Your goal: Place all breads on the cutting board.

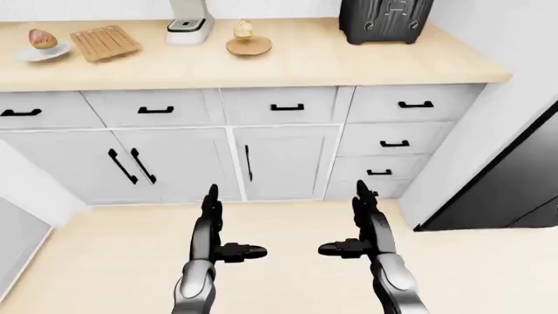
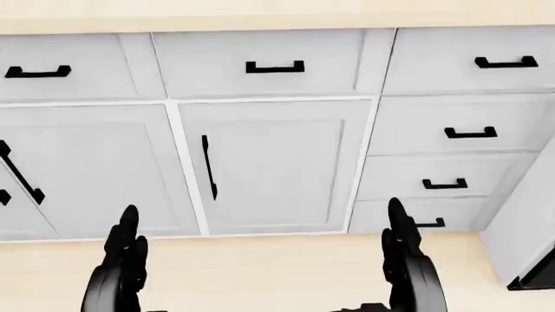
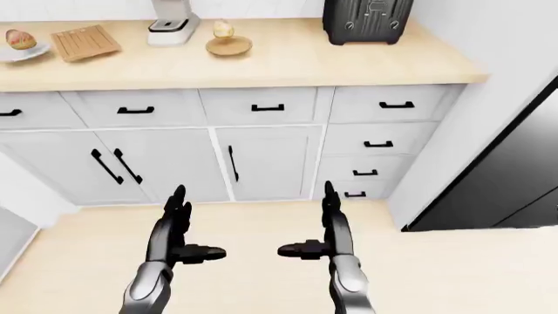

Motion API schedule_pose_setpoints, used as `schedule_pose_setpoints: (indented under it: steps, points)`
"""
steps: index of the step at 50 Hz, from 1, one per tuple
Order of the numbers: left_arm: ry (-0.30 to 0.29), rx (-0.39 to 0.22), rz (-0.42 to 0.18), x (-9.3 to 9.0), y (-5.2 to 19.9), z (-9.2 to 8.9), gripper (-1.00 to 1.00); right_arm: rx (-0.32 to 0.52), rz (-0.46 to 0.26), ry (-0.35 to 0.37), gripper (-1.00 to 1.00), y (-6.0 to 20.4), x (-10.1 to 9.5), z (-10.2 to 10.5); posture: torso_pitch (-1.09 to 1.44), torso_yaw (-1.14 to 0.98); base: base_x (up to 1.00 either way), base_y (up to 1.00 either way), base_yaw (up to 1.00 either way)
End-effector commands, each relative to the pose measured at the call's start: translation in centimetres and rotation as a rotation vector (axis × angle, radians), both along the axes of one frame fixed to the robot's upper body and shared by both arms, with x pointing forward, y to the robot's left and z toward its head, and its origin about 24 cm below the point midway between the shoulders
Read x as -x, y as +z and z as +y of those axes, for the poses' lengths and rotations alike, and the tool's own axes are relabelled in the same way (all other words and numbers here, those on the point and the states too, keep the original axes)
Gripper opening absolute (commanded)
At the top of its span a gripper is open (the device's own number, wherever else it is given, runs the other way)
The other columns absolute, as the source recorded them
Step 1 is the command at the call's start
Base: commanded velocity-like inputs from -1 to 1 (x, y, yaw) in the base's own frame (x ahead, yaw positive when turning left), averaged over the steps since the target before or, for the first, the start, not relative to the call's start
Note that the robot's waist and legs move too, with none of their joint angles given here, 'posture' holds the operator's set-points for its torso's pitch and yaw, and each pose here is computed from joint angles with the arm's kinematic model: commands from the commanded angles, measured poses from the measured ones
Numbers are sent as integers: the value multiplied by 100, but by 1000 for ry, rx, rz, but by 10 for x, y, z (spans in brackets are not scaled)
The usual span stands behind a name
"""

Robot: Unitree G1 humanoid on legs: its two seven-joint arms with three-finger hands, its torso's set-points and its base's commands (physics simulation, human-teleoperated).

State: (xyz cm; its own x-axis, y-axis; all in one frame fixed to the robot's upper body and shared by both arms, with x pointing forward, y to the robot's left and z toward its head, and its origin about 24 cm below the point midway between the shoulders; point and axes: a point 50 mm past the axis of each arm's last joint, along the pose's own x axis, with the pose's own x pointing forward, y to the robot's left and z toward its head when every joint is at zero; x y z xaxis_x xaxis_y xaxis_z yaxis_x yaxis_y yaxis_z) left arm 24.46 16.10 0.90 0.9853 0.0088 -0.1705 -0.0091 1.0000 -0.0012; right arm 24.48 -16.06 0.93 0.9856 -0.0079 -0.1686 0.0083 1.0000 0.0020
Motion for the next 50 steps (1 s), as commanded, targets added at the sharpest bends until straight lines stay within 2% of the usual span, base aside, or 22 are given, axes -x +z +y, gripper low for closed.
schedule_pose_setpoints:
  steps: [1,7,15,16,20,31,42,50]
  points:
    - [-12,-3,-181,-6,40,-2,100,11,-182,-1,100,38,-9,-1,0,0,0,0,0]
    - [-16,-3,-189,-5,46,-3,100,18,-195,-5,100,47,-9,-1,0,0,0,0,0]
    - [-27,-13,-233,-1,80,-3,100,31,-233,4,100,82,-10,1,0,0,0,0,0]
    - [-27,-13,-244,0,86,-2,100,-12,-223,11,100,87,-12,1,0,0,0,0,0]
    - [-25,-15,-269,1,102,-1,100,-10,-239,20,100,105,-14,1,0,0,0,0,0]
    - [-22,-29,-312,5,136,4,100,-12,-281,37,100,136,-17,6,0,0,0,0,37]
    - [-32,-51,-334,6,151,1,100,-3,-309,40,100,152,-17,8,0,0,0,0,66]
    - [-36,-50,-343,8,154,0,100,12,-321,65,100,158,-17,13,0,0,40,30,0]
